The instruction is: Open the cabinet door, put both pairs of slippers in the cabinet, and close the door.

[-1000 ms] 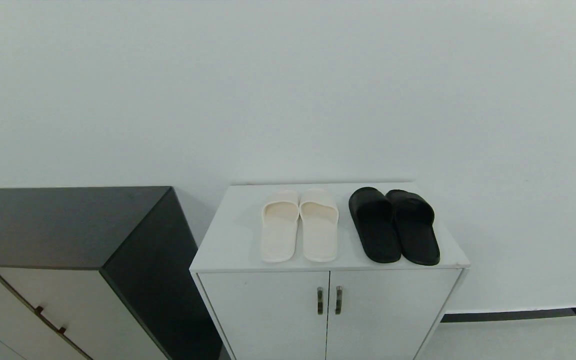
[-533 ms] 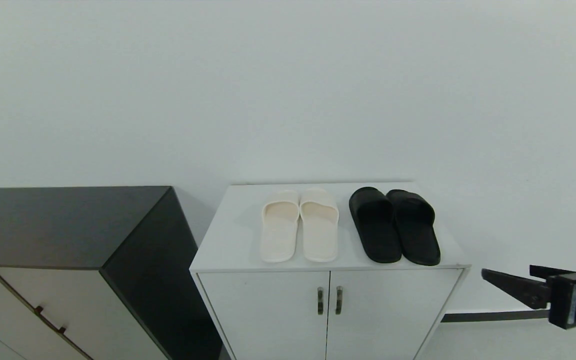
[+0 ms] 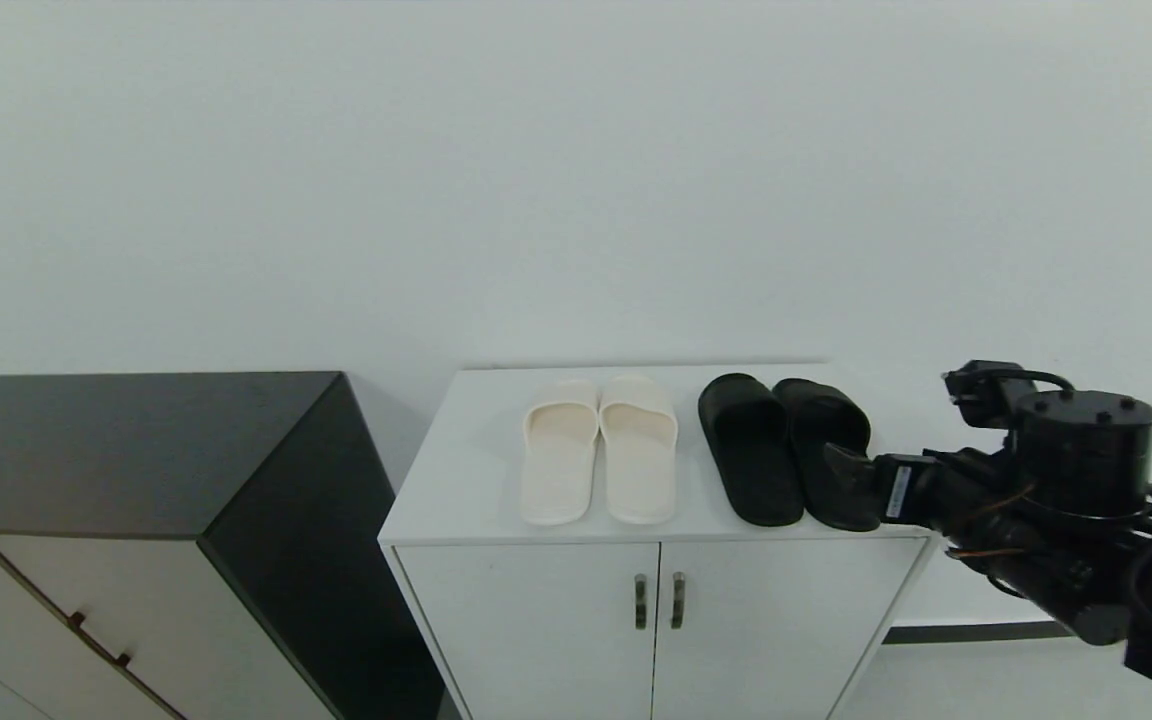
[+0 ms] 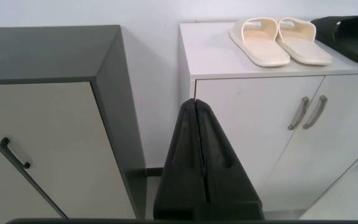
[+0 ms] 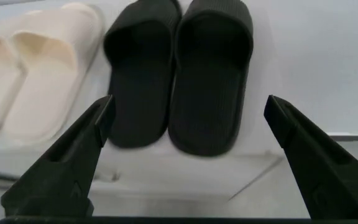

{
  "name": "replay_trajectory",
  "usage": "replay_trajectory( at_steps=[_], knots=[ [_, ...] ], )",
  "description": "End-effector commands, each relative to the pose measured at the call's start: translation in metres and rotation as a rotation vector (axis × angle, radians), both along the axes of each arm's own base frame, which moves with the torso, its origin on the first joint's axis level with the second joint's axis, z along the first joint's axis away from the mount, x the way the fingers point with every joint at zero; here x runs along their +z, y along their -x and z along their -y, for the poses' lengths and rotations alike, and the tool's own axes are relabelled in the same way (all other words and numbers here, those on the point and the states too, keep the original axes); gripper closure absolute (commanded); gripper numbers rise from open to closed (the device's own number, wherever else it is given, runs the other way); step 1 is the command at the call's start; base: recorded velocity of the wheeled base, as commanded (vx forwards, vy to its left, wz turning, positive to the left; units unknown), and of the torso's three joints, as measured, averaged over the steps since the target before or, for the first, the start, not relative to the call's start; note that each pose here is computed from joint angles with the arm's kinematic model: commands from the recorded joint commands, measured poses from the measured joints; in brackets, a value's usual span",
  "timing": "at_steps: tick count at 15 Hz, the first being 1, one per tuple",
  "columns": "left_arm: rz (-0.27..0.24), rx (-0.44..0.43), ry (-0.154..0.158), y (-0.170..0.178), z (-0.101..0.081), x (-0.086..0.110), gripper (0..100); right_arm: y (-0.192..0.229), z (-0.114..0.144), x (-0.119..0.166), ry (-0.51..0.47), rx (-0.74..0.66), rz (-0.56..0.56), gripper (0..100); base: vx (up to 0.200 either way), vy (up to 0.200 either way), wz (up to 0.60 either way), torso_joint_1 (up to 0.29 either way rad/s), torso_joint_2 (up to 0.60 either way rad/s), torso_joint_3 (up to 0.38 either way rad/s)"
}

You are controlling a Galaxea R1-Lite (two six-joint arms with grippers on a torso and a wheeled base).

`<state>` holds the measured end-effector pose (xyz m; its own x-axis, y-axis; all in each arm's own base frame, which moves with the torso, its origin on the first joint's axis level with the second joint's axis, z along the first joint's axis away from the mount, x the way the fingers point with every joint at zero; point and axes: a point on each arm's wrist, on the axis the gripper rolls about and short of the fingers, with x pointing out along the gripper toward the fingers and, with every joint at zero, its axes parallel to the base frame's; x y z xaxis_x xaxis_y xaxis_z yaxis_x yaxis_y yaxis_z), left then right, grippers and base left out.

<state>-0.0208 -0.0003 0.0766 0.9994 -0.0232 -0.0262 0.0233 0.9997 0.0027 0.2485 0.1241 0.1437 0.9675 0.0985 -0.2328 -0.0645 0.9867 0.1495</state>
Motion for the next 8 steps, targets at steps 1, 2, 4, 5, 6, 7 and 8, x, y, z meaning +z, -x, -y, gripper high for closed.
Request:
replay_trajectory(
  at_steps=[1, 2, 4, 5, 6, 7, 8],
  knots=[
    [-0.003, 0.0, 0.002, 0.0, 0.0, 0.0, 100, -0.035, -0.02, -0.03, 0.052, -0.026, -0.048, 0, 0.0, 0.0, 0.0, 0.0, 0.0, 0.0],
    [-0.003, 0.0, 0.002, 0.0, 0.0, 0.0, 100, -0.04, -0.022, -0.032, 0.052, -0.028, -0.049, 0, 0.0, 0.0, 0.0, 0.0, 0.0, 0.0],
    [-0.003, 0.0, 0.002, 0.0, 0.0, 0.0, 100, -0.055, -0.03, -0.038, 0.066, -0.024, -0.045, 0, 0.0, 0.0, 0.0, 0.0, 0.0, 0.0],
    [-0.003, 0.0, 0.003, 0.0, 0.0, 0.0, 100, -0.061, -0.033, -0.04, 0.089, -0.017, -0.038, 0, 0.0, 0.0, 0.0, 0.0, 0.0, 0.0],
    [-0.003, 0.0, 0.003, 0.0, 0.0, 0.0, 100, -0.064, -0.035, -0.041, 0.092, -0.014, -0.028, 0, 0.0, 0.0, 0.0, 0.0, 0.0, 0.0],
    [-0.003, 0.0, 0.003, 0.0, 0.0, 0.0, 100, -0.071, -0.038, -0.041, 0.099, -0.002, -0.001, 0, 0.0, 0.0, 0.0, 0.0, 0.0, 0.0],
    [-0.003, 0.0, 0.003, 0.0, 0.0, 0.0, 100, -0.075, -0.04, -0.043, 0.103, 0.015, 0.011, 0, 0.0, 0.0, 0.0, 0.0, 0.0, 0.0]
  ],
)
